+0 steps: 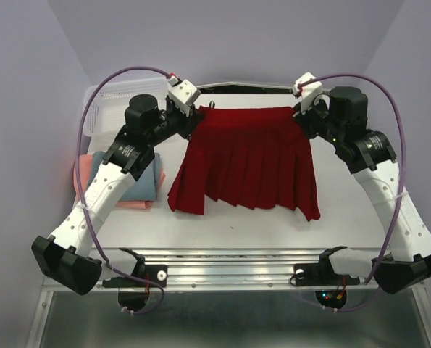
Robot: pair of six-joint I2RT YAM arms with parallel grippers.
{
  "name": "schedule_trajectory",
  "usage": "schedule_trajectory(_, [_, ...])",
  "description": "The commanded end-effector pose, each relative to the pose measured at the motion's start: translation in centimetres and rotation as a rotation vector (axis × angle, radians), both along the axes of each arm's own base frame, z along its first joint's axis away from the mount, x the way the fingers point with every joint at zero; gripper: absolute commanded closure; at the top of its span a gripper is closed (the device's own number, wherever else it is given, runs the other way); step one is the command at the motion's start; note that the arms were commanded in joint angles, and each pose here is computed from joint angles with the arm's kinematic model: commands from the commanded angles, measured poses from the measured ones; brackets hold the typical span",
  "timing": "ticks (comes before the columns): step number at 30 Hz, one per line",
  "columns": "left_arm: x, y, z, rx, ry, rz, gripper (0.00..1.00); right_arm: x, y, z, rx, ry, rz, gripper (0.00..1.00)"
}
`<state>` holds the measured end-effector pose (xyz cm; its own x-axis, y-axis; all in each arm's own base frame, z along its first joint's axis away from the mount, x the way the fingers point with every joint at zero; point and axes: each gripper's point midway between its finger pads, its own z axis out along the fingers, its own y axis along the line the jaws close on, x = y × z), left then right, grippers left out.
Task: Fold and stack the skirts
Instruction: Flatten the skirt out
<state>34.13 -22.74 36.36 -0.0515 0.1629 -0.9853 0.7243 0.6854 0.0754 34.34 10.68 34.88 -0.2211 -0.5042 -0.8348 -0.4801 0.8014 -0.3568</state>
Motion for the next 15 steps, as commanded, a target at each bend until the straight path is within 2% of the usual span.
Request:
schedule_trajectory(1, [0.0,3.5,10.6,-0.111,-0.295,0.144,1.0,0.5,-3.9,9.8,0.037,-0.284,-0.17,0.99])
schedule_trajectory(3, [-0.6,3.6,11.5,-0.11,-0.325,0.129,1.0,-0.2,-4.2,11.4,0.036,-0.324,-0.166,0.99])
schedule_trajectory(9, [-4.4,4.3,12.2,-0.108,-0.415,0.067,1.0,-3.7,-4.4,11.2,0.003,-0.327,-0.096,0.99])
schedule_trajectory(15, [-10.6,4.4,11.4,-0.116,-0.467,-0.078,1.0,-9.0,-3.7,10.4,-0.014,-0.281,0.05,0.99])
